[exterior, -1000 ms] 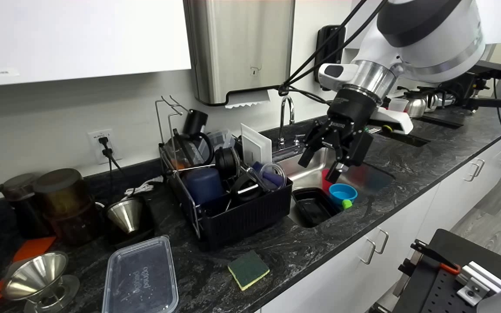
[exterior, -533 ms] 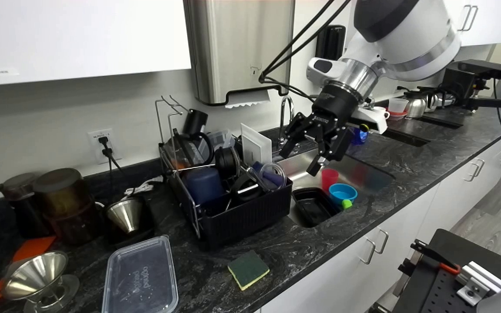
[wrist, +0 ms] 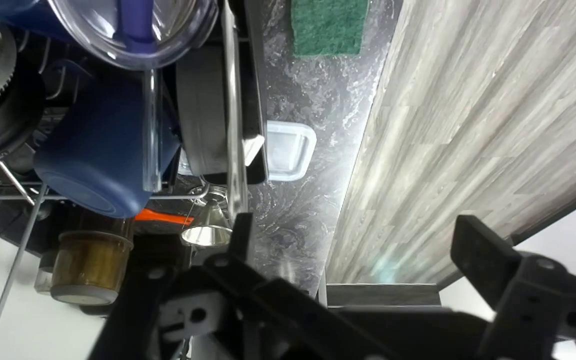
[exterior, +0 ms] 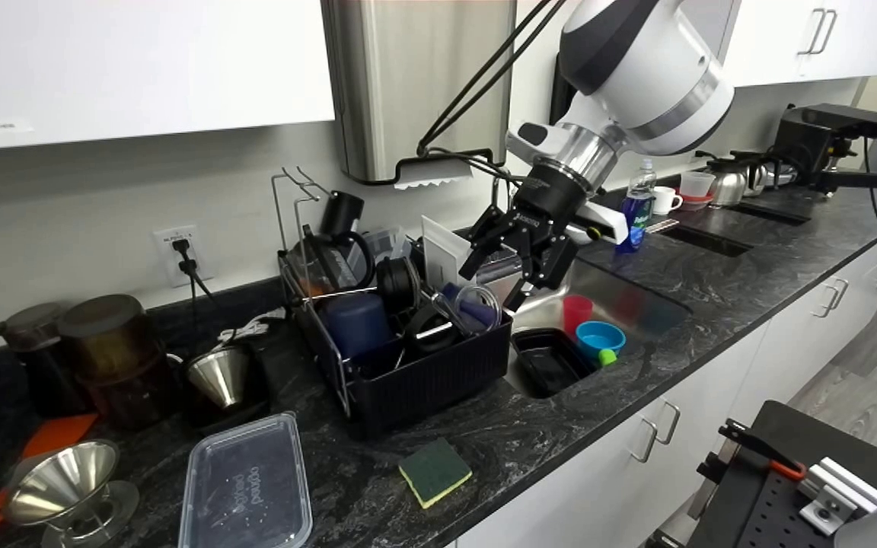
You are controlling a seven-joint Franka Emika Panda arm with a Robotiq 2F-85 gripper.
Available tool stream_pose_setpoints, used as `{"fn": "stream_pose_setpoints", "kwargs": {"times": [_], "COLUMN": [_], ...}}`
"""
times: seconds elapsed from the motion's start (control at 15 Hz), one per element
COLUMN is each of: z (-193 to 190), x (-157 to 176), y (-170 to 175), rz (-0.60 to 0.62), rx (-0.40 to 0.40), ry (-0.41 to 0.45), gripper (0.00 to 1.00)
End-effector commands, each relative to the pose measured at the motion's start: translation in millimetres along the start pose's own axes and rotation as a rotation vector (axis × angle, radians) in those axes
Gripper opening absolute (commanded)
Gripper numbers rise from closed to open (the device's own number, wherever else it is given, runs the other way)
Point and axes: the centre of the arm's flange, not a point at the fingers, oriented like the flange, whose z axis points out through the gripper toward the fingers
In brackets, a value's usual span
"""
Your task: Pick up the butter knife from the dish drainer and put it inside the sink
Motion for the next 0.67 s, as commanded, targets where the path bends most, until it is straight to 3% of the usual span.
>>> {"fn": "stream_pose_setpoints", "kwargs": {"times": [0.0,0.6], "z": [12,29], "x": [-7,-7], "y": [19,47], "rz": [-0.040,-0.077], "rx": [-0.008,-0.001], "ry": [0.012,-0.004], "gripper": [1.00,1.00]}}
